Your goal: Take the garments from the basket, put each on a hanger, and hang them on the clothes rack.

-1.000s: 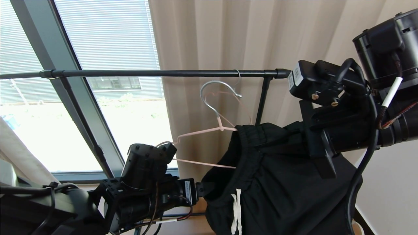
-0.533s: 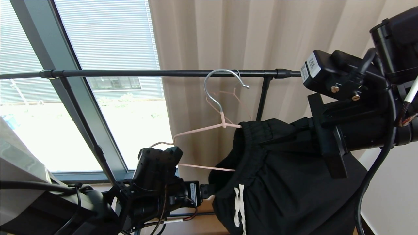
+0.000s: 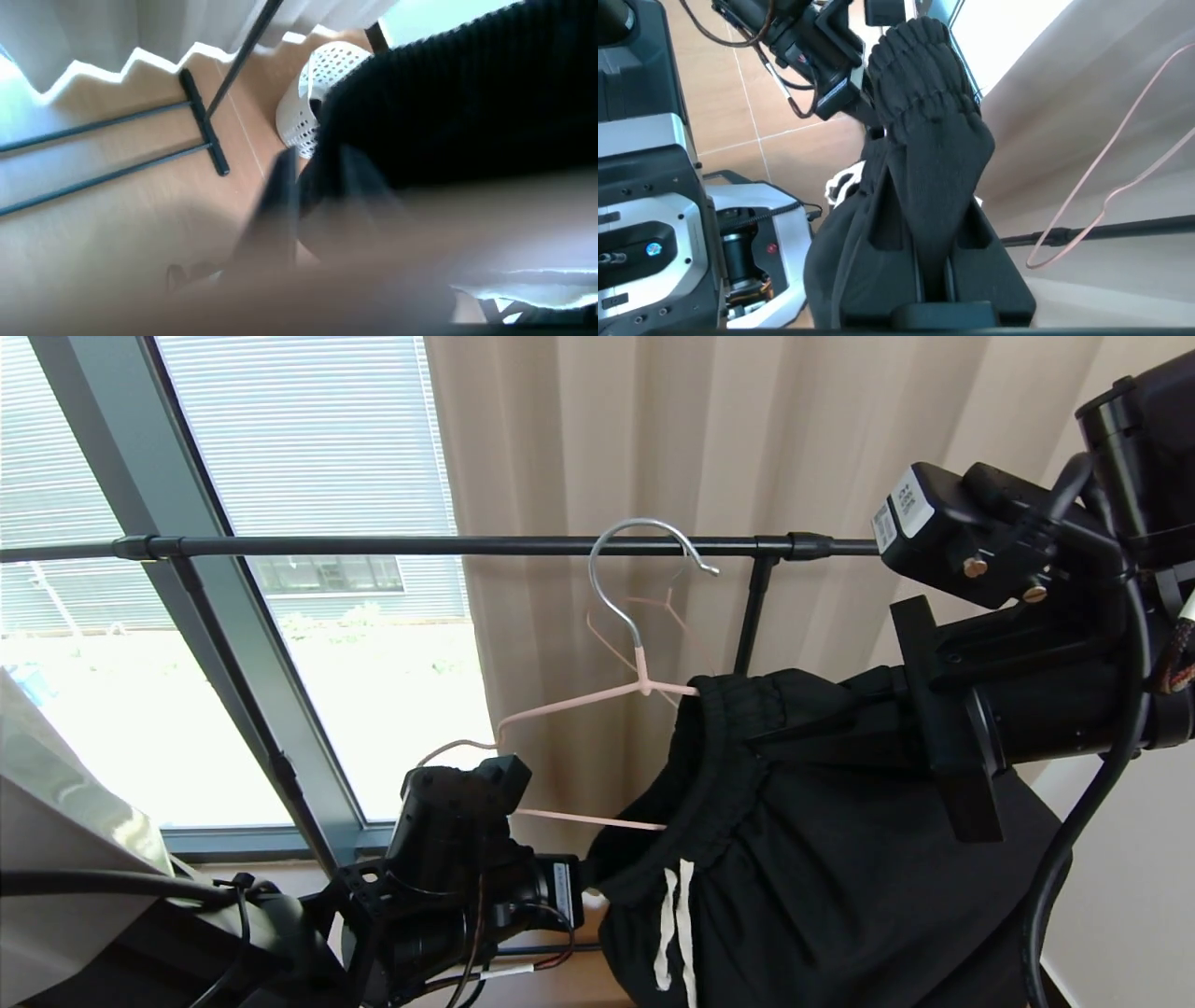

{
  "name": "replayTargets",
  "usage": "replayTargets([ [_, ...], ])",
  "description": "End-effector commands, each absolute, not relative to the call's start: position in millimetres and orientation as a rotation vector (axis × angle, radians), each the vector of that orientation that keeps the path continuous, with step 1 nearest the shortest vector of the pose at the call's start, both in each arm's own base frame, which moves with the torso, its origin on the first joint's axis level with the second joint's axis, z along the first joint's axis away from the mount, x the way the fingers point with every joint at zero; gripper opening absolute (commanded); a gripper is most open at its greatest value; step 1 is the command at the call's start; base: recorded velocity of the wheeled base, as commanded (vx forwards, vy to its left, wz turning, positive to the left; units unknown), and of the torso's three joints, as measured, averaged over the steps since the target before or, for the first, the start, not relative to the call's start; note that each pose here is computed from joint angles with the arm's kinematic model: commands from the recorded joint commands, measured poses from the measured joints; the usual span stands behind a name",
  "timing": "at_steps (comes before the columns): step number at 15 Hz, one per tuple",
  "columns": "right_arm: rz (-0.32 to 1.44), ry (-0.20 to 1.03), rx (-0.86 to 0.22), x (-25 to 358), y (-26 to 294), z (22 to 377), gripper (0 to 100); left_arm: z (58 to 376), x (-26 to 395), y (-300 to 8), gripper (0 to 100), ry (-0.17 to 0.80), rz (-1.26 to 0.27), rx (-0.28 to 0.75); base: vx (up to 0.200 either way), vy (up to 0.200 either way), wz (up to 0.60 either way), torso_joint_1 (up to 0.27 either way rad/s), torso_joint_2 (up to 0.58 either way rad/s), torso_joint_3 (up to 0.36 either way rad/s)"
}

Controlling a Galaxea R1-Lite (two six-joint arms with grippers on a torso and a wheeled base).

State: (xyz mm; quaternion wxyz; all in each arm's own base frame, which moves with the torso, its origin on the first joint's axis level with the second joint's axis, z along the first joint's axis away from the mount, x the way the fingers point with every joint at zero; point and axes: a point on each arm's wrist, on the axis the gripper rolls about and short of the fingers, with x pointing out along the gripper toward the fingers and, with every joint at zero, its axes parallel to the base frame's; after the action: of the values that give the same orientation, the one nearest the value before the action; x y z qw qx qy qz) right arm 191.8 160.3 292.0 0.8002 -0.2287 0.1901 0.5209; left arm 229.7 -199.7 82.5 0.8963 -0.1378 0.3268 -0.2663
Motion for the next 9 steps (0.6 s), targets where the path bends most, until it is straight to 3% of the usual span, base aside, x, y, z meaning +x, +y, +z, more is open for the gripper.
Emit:
replayTargets([
  [1, 1.109, 0.419, -0.482, 193.9, 160.3, 290.6, 0, 84.1, 223.4, -194.9, 0, 0.655, -0.554, -0.264, 0.000, 0.000, 0.00, 0.000, 0.00, 0.000],
  [9, 1.063, 0.485, -0.439, 204.3, 155.4, 281.4, 0, 94.4, 195.0, -172.3, 0, 0.528, -0.615, -0.234, 0.000, 0.000, 0.00, 0.000, 0.00, 0.000],
])
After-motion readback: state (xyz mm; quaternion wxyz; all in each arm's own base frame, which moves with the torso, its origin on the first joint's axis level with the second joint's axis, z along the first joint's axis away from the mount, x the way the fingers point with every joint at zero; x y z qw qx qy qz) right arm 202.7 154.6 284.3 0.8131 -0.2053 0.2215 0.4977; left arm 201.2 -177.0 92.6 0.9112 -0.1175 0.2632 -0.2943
